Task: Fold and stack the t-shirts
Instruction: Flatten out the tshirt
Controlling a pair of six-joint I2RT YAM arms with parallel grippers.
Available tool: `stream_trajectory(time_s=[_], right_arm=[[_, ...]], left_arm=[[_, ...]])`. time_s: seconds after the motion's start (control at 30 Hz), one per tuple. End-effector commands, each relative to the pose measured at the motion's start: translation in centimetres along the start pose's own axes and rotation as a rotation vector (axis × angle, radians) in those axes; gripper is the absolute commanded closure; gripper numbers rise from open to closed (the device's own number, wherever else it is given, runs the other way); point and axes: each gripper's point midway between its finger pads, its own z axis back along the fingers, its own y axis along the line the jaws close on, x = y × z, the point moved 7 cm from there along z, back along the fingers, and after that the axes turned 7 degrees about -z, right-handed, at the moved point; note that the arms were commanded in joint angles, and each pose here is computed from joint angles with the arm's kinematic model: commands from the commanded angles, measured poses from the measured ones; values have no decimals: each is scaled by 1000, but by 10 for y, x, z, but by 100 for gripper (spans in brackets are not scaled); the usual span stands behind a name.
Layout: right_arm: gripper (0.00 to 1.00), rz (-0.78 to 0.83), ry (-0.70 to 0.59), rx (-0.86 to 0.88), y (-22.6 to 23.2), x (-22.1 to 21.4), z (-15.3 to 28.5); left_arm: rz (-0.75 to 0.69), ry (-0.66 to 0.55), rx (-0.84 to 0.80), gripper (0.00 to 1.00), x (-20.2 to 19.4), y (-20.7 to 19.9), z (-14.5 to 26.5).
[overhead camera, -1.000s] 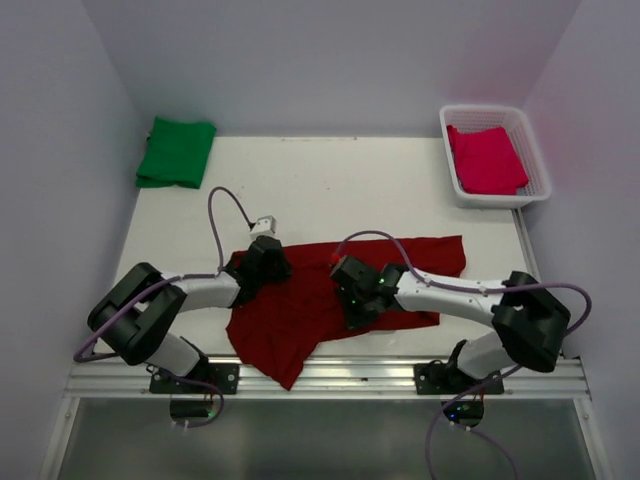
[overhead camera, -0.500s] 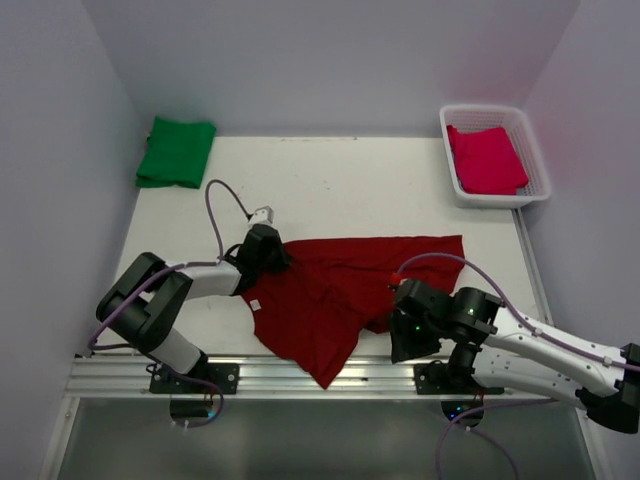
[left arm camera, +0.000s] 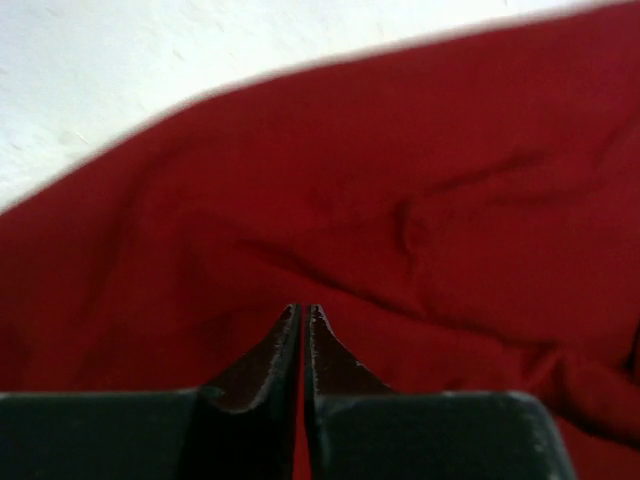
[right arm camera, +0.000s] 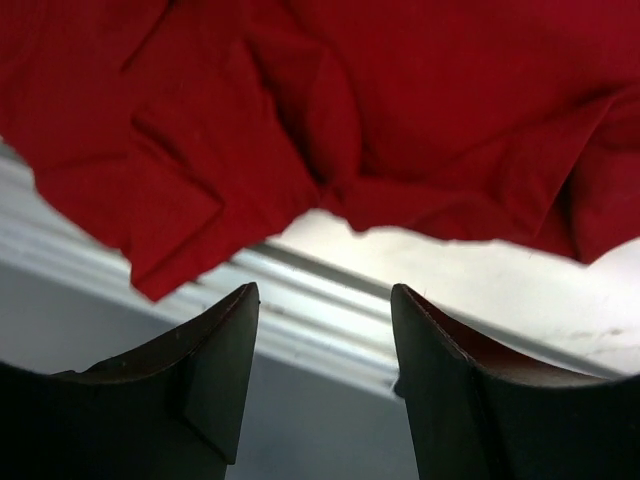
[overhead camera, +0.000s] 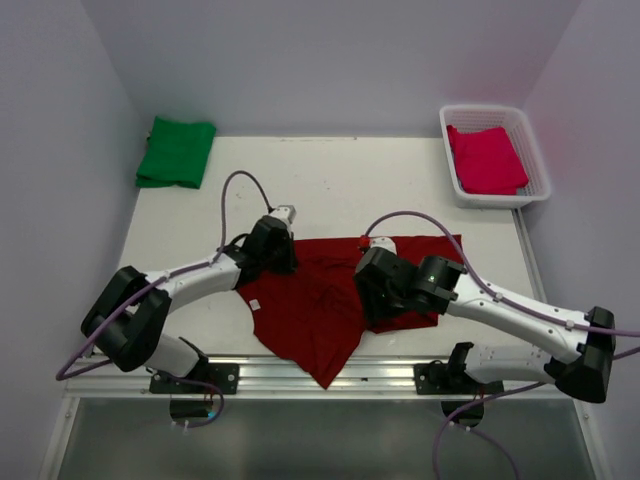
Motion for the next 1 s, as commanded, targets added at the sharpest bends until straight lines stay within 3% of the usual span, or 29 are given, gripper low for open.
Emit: stream_trajectory(time_s=[0.0, 0.07, 0.27, 0.47, 0.63, 0.87, 0.93, 0.97], right_arm=[[40, 45, -163, -55, 8, 33, -6], [40, 36, -176, -67, 9, 42, -10], [41, -70, -233, -55, -9, 68, -6], [41, -92, -260, -69, -25, 77, 4], [42, -88, -260, -78, -28, 77, 5], [43, -90, -254, -83, -29, 79, 2], [43, -89, -259, -84, -30, 81, 3], [44, -91, -265, -82, -30, 81, 4]], left_arm=[[-230, 225, -50, 89, -44, -26, 28], [-273, 302, -52, 83, -65, -32, 34], [-358, 425, 14, 79, -107, -38, 47], [-398, 439, 114, 78, -118, -37, 41], [-411, 429, 93, 76, -120, -43, 34], [-440, 434, 81, 57, -126, -45, 32], [-444, 451, 91, 58, -131, -42, 30], [-446, 459, 96, 66, -134, -40, 28]])
